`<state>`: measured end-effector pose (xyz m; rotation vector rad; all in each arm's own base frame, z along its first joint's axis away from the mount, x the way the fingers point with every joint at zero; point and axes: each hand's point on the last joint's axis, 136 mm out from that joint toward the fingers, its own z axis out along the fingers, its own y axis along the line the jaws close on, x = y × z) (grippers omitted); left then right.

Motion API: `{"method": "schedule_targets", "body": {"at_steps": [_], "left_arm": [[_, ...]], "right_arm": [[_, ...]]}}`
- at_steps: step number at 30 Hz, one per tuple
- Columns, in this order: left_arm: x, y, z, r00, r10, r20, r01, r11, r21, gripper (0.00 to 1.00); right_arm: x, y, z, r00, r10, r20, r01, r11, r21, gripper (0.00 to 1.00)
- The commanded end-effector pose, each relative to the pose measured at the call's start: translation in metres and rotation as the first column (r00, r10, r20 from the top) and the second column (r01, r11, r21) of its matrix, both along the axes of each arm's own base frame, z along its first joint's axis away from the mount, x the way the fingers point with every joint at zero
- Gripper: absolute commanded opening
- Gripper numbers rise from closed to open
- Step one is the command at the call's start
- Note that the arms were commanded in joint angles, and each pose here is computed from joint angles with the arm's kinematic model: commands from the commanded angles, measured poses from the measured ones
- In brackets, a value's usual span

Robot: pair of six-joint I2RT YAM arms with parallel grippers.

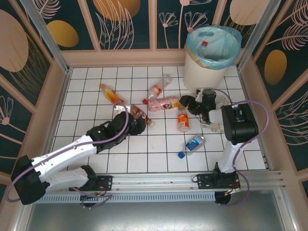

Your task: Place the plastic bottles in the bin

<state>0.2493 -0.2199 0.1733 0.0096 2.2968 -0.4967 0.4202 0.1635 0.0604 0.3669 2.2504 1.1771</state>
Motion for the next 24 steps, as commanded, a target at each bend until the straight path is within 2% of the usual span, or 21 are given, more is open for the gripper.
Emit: {"method": "schedule_targets", "body": {"at_steps": [1, 5, 10, 19, 24], "left_arm": [[0.0, -0.002, 0.01, 1.0, 0.004, 0.015, -0.003, 0.999, -0.046, 0.8], [0.001, -0.002, 0.009, 1.0, 0.005, 0.019, -0.005, 0.999, -0.046, 0.8], [0.003, -0.007, 0.011, 1.0, -0.005, 0.019, 0.006, 0.999, -0.053, 0.8], [0.003, -0.011, 0.013, 0.999, -0.028, 0.023, 0.029, 0.998, -0.051, 0.8], [0.002, -0.02, 0.015, 0.997, -0.069, 0.028, 0.07, 0.995, -0.065, 0.79]], "right_arm": [[-0.017, 0.014, 0.012, 0.999, 0.047, 0.022, -0.046, 0.999, -0.002, 0.62], [-0.024, 0.026, 0.022, 0.996, 0.079, 0.044, -0.078, 0.997, -0.018, 0.62], [-0.009, 0.008, 0.014, 1.0, -0.014, 0.004, 0.014, 0.994, -0.104, 0.66], [0.017, -0.011, 0.007, 0.99, -0.139, -0.025, 0.135, 0.985, -0.103, 0.67], [0.032, -0.014, 0.004, 0.982, -0.188, -0.034, 0.186, 0.981, -0.057, 0.67]]}}
